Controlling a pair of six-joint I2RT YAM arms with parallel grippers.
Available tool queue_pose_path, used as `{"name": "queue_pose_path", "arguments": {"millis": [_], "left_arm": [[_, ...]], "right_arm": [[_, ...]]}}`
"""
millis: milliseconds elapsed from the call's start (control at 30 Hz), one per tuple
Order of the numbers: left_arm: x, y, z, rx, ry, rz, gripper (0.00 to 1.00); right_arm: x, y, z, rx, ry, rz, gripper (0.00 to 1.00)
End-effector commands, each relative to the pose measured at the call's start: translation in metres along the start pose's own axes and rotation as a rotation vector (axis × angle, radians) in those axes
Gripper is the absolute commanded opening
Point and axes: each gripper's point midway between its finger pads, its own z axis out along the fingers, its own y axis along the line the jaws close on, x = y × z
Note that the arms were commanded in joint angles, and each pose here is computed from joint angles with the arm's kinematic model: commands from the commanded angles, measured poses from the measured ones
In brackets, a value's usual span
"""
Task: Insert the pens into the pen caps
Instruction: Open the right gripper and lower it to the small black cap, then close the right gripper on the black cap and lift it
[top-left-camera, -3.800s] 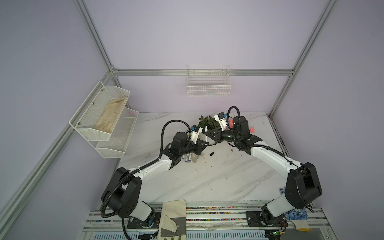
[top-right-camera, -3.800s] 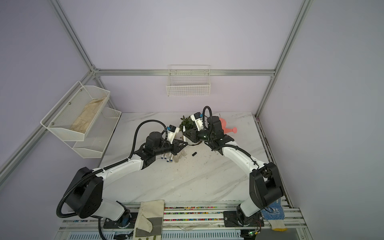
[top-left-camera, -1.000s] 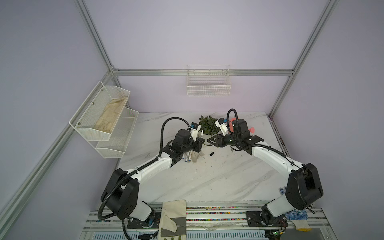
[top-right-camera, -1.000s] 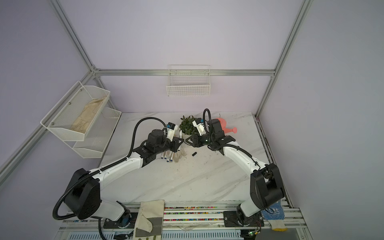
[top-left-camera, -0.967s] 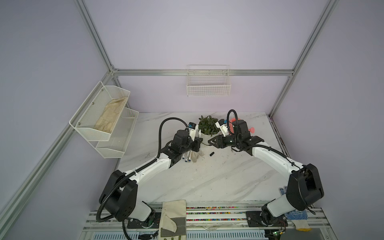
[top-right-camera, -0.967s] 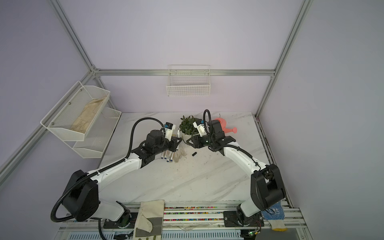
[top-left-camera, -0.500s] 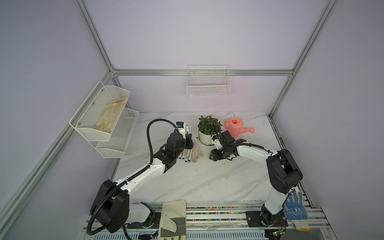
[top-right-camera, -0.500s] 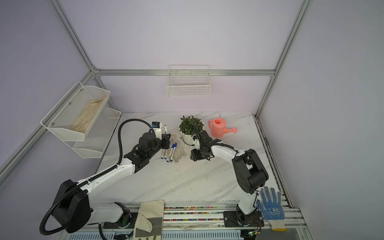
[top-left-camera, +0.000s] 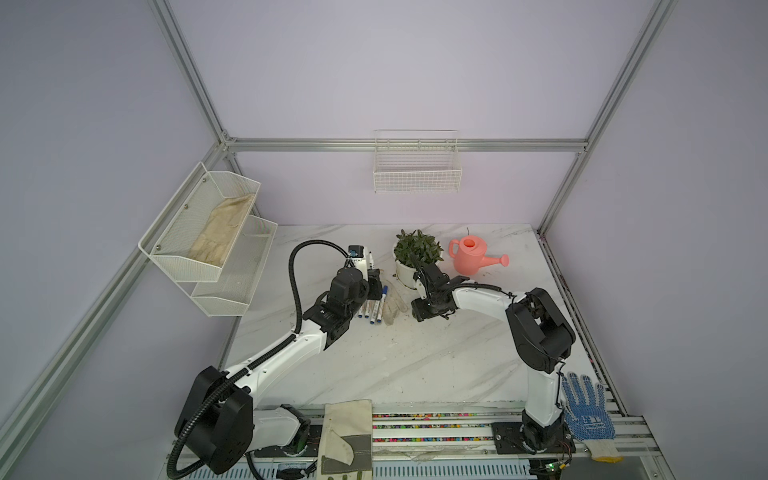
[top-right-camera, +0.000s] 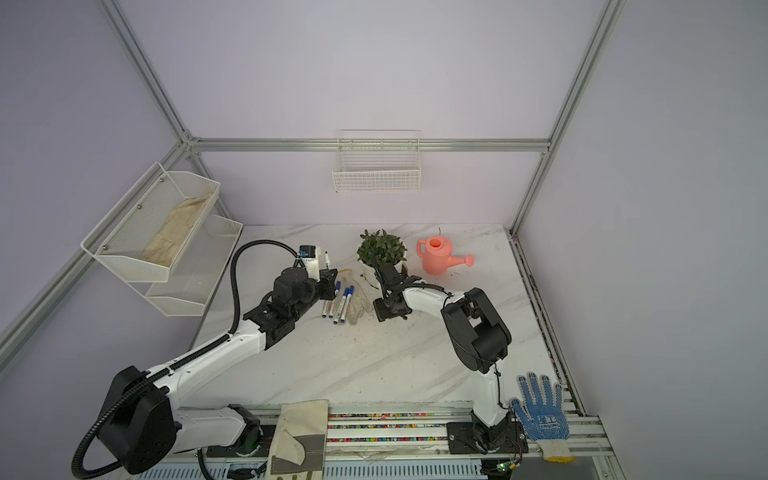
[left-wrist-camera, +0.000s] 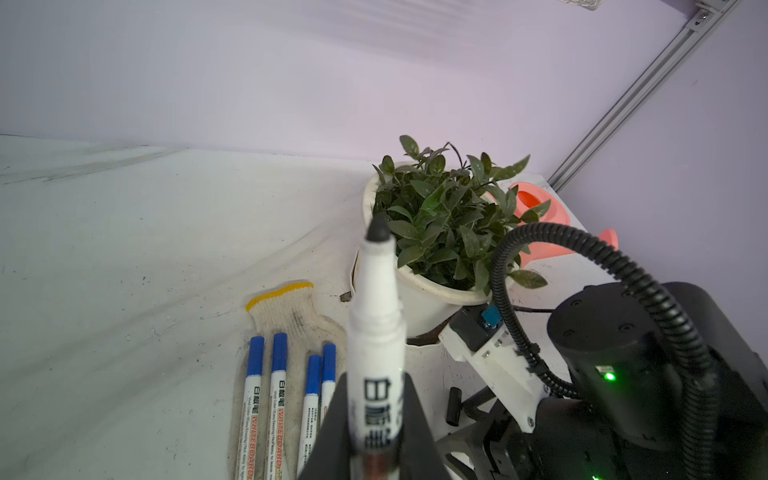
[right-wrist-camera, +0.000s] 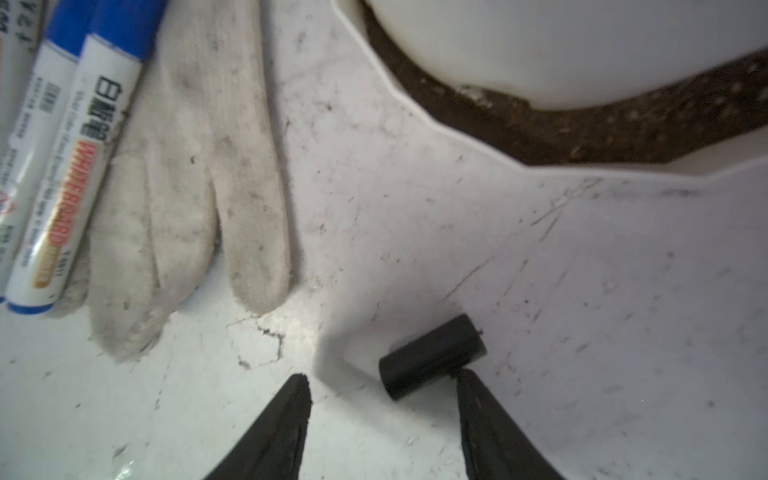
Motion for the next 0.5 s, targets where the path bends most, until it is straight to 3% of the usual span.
{"name": "queue_pose_path", "arguments": {"millis": [0,200,467], "left_arm": [[-0.002,0.005,-0.002,-0.011,-0.011,0.022,0.0],[-0.002,0.002,-0.001,-0.002,-0.001,0.031,0.0],[-0.001,-0.004,0.004,0.024,0.016,0.044,0.0]], "right_arm": [[-0.007,-0.015,0.004,0.094,-0.016,0.029,0.59],[-0.003,-0.024,0.008,0.142,-0.021,0.053,0.56],[-0.002,-0.025,0.011,0.111,-0.029,0.062,0.37]]}}
